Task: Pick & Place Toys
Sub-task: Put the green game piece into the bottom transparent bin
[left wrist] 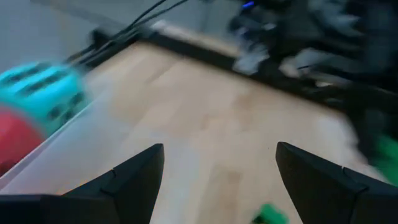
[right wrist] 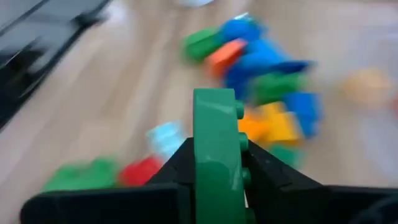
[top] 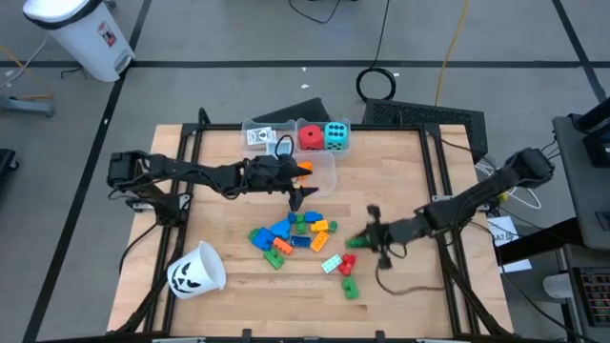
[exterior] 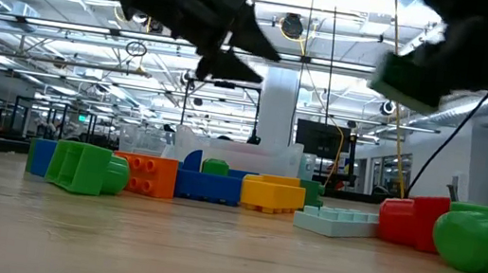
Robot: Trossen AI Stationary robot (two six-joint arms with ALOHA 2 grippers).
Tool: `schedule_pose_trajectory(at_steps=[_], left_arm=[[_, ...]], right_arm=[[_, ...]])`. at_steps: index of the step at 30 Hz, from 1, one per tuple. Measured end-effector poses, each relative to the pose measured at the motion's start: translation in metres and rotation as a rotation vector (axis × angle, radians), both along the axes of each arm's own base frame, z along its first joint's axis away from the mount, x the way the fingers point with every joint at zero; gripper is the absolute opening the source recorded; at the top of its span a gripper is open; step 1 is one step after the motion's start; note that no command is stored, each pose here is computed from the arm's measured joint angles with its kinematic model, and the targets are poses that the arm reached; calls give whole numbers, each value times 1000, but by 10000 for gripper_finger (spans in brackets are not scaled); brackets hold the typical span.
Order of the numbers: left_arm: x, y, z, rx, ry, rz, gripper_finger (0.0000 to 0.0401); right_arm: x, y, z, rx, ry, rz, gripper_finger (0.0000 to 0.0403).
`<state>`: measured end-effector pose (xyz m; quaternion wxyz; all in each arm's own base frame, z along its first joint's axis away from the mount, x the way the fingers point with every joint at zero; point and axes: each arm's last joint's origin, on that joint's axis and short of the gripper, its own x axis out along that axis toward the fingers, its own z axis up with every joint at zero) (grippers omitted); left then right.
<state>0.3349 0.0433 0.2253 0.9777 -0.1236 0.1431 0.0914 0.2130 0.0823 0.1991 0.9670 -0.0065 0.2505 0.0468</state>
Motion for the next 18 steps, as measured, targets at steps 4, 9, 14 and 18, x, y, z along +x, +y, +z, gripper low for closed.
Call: schedule_pose_trajectory(at_steps=[4,9,14,18], left_arm=[[11,-11,-2,54,-92,-94,312],[18,-22,-10,143,-107,-171,313],[20,-25,-16,175,-82,-190,312],[19,-25,-17,196,-73,-197,312]], right_arm=[[7,-24,4,-22,-28,-93,56],[21,-50,3,-64,-72,-180,55],[36,-68,1,-52,-154,-155,56],[47,-77,-3,-52,-207,-150,56]])
